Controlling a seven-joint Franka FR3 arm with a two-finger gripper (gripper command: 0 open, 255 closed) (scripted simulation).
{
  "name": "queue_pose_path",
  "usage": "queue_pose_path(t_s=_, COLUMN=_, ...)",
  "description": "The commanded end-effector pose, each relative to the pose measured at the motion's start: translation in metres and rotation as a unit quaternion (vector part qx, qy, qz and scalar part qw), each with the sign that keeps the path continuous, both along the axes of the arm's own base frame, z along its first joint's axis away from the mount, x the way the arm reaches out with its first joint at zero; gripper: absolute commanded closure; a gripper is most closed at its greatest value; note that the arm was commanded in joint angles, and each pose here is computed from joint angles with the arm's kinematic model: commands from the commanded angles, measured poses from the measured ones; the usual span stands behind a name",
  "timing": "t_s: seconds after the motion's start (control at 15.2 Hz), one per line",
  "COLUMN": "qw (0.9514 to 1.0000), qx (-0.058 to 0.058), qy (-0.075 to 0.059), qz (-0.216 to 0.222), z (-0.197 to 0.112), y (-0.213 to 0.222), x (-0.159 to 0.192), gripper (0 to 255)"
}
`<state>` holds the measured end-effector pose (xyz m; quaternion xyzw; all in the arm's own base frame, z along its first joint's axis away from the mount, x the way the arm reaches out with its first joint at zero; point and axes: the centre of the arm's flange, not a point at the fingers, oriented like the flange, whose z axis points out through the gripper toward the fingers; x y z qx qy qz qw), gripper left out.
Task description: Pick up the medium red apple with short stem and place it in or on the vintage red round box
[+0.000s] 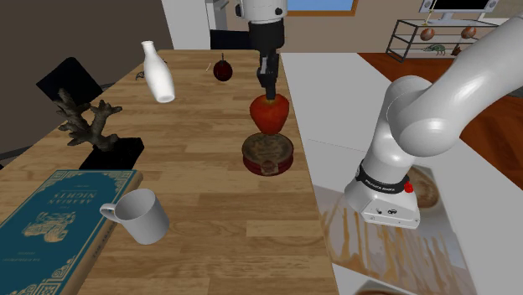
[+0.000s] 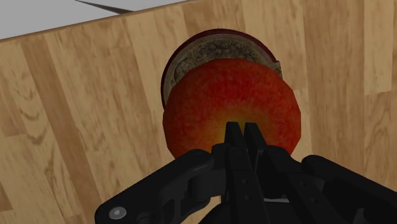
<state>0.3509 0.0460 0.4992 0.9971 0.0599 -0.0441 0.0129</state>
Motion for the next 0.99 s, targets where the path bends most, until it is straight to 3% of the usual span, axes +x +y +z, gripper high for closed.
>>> queue_pose_path(t_s=0.0, qw=1.0, qx=0.0, qy=0.0, qz=0.0, z=-0.01, y=-0.001, x=0.0, gripper=255)
queue_pose_path(t_s=0.53, qw=1.0, qx=0.0, qy=0.0, qz=0.0, z=-0.054, y=-0.001, x=0.0, gripper=255)
queue_pose_path(t_s=0.92, qw=1.0, qx=0.0, qy=0.0, qz=0.0, z=-0.054, y=-0.001, x=0.0, gripper=255)
